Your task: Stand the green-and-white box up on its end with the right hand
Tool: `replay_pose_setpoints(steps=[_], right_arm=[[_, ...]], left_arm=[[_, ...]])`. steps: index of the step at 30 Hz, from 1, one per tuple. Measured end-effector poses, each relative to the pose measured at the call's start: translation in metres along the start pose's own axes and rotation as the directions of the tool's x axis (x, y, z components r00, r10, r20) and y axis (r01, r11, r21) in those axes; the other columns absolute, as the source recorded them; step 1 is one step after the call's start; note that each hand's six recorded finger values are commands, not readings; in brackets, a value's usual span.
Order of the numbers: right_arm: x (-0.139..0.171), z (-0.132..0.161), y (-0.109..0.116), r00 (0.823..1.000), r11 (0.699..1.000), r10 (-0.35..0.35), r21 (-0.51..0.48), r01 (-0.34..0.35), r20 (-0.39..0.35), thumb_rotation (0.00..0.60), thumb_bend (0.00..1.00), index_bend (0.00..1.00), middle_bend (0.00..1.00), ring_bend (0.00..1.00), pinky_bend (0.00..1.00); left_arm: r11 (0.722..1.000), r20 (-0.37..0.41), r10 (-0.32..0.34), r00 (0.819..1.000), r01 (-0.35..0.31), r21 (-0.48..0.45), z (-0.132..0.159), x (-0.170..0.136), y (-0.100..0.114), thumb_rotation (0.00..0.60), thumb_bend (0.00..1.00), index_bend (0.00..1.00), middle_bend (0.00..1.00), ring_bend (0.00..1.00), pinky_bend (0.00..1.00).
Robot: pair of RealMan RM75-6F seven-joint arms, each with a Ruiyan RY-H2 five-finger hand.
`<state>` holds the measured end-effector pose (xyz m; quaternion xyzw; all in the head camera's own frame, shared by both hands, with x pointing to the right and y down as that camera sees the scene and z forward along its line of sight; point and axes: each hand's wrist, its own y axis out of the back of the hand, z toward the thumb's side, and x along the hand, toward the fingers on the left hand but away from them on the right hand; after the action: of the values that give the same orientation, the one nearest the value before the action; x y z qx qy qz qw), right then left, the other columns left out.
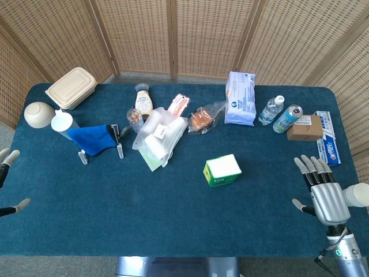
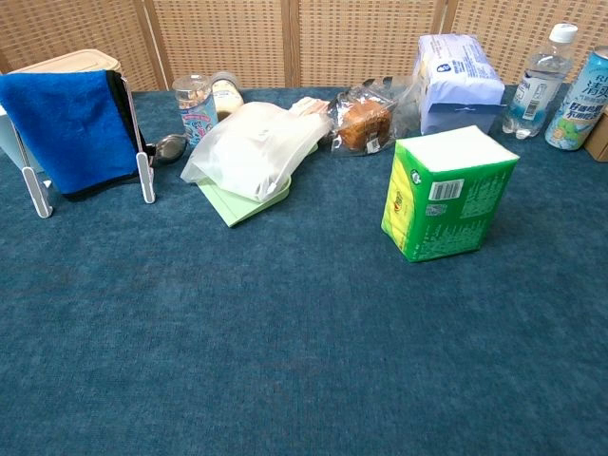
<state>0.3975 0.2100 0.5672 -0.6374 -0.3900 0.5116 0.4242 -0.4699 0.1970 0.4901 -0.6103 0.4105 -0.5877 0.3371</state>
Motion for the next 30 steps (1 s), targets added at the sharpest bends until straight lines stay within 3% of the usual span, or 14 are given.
replay_pose_setpoints(steps=[7,16,23,30], right_arm=[[0.0,0.004,-0.006,0.999,0.999,0.033,-0.005,-0.033,-0.014,0.6,0.0,0.0,0.0,0.0,0.09],[-0.022,0.035,0.0,0.989,0.998,0.062,0.004,-0.062,-0.132,0.6,0.0,0.0,0.0,0.0,0.09],[-0.055,0.091,0.003,0.951,0.991,0.127,0.07,-0.112,-0.281,0.6,0.01,0.0,0.0,0.0,0.09],[-0.092,0.153,-0.014,0.883,0.955,0.276,0.211,-0.208,-0.379,0.6,0.04,0.0,0.0,0.0,0.09]], left_arm=[[1.0,-0.002,-0.002,1.0,0.002,0.006,0.0,-0.002,0.0,0.6,0.04,0.0,0.0,0.0,0.0],[1.0,-0.003,-0.012,1.0,0.012,0.012,0.003,0.001,-0.004,0.6,0.03,0.0,0.0,0.0,0.0],[0.999,-0.021,-0.034,0.999,0.034,0.01,-0.001,0.003,-0.008,0.6,0.03,0.0,0.0,0.0,0.0],[0.999,-0.05,-0.033,0.998,0.033,0.012,-0.006,0.005,-0.007,0.6,0.03,0.04,0.0,0.0,0.0]])
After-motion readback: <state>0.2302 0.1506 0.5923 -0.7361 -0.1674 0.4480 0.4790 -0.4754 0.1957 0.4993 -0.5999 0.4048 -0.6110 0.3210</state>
